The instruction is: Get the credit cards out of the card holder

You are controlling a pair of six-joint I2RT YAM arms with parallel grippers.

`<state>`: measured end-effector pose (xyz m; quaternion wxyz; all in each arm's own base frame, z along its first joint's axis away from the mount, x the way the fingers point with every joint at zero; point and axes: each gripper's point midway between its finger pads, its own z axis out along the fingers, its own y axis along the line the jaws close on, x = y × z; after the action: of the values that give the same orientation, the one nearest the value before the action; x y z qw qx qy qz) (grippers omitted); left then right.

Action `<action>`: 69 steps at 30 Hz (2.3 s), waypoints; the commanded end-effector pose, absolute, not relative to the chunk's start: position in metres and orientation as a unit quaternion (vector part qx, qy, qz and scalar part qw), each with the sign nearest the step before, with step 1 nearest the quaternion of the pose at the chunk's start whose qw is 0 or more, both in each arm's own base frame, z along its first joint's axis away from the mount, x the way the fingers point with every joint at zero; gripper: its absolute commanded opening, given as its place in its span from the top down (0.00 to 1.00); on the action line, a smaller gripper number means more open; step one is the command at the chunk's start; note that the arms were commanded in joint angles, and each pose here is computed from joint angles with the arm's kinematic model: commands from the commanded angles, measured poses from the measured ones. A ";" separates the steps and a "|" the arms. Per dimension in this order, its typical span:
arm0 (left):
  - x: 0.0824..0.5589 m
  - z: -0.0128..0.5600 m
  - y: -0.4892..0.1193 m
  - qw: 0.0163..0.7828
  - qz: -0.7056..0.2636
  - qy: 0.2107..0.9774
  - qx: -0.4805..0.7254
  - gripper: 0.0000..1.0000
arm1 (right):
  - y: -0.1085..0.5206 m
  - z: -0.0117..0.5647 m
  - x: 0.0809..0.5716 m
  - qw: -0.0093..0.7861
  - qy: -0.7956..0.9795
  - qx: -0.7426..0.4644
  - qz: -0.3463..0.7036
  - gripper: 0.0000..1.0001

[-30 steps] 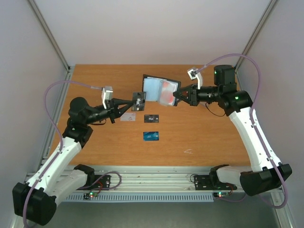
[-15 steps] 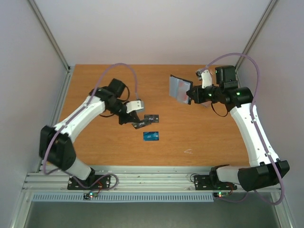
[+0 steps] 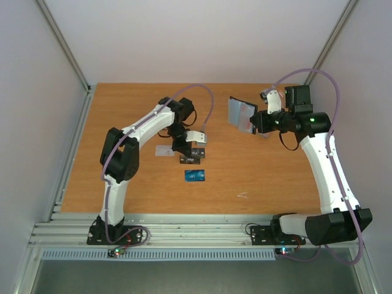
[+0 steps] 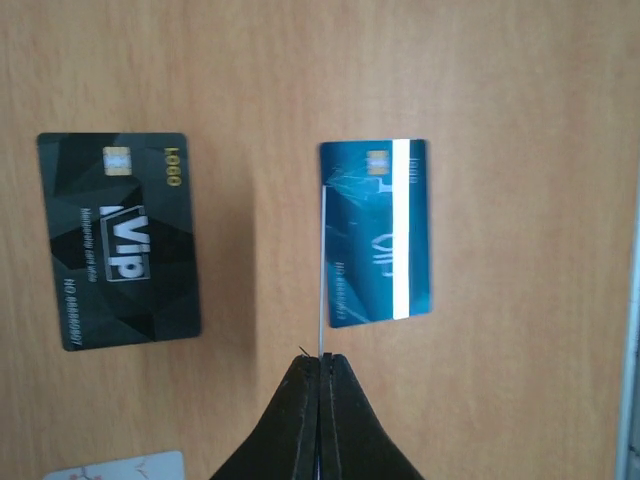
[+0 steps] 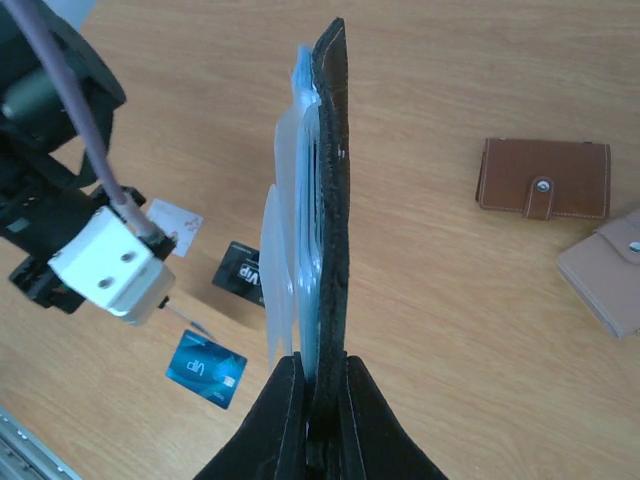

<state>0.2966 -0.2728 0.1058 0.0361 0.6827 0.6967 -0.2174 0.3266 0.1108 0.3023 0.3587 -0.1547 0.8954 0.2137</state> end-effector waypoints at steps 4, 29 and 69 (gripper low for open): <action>0.344 0.093 -0.310 0.080 -0.192 0.732 0.649 1.00 | 0.107 0.302 0.328 0.369 0.891 -0.158 0.213 0.99; 0.341 0.037 -0.295 0.007 -0.162 0.727 0.668 1.00 | 0.104 0.319 0.306 0.389 0.882 -0.166 0.207 0.99; 0.413 0.116 -0.314 0.218 -0.139 0.720 0.644 0.54 | 0.113 0.320 0.291 0.377 0.877 -0.181 0.236 0.99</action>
<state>0.3958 -0.2990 0.0488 0.1147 0.6513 0.7403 -0.1209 0.3027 0.1104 0.3068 0.3622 -0.1681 0.8888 0.2248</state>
